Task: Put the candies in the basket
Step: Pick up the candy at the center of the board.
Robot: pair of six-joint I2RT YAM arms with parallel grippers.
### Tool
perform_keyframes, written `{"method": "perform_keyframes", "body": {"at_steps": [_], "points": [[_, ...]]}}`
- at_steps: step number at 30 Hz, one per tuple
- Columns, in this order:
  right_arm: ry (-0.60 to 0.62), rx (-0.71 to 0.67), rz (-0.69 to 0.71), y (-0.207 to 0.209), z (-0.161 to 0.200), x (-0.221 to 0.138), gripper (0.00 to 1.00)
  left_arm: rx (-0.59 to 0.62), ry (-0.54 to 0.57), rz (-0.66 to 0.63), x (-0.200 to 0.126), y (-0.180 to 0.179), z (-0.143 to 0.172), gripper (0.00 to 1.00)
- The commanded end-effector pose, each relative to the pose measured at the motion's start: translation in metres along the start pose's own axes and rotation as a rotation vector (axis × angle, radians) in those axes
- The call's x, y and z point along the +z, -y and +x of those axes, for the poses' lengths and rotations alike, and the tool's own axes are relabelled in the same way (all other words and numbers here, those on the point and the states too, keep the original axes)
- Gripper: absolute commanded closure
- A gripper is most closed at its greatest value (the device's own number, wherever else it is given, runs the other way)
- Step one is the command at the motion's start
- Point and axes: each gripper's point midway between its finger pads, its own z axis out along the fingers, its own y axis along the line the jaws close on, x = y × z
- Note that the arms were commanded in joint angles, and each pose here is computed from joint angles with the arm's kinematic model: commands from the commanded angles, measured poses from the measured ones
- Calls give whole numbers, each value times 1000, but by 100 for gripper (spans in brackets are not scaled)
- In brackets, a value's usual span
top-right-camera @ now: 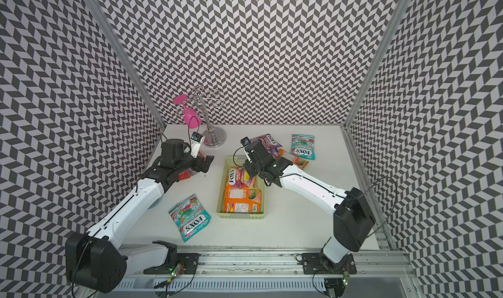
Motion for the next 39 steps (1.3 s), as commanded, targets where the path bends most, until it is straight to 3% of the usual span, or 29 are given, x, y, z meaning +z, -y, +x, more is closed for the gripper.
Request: {"method": "perform_keyframes", "body": {"at_steps": [1, 7, 11, 15, 18, 24, 27, 32, 36, 39], "points": [[3, 13, 88, 31, 5, -10, 63, -1, 41, 47, -21, 8, -10, 1], [6, 33, 197, 68, 12, -18, 52, 67, 110, 179, -61, 40, 0, 1], [10, 33, 259, 84, 21, -22, 39, 177, 240, 299, -95, 71, 10, 1], [9, 51, 310, 99, 37, -22, 29, 236, 374, 222, -114, 61, 6, 1], [4, 50, 334, 108, 48, -19, 26, 239, 388, 187, -118, 52, 9, 1], [-14, -42, 376, 118, 63, -6, 27, 329, 400, 396, -132, 91, 32, 1], [-56, -73, 396, 121, 69, 7, 28, 280, 409, 419, -133, 94, 39, 1], [-126, -72, 402, 119, 83, 38, 31, 306, 405, 395, -142, 91, 33, 1], [-205, -105, 433, 122, 107, 60, 31, 332, 392, 441, -146, 99, 39, 1], [-237, -123, 447, 123, 119, 70, 32, 354, 354, 397, -139, 92, 49, 1]]}}
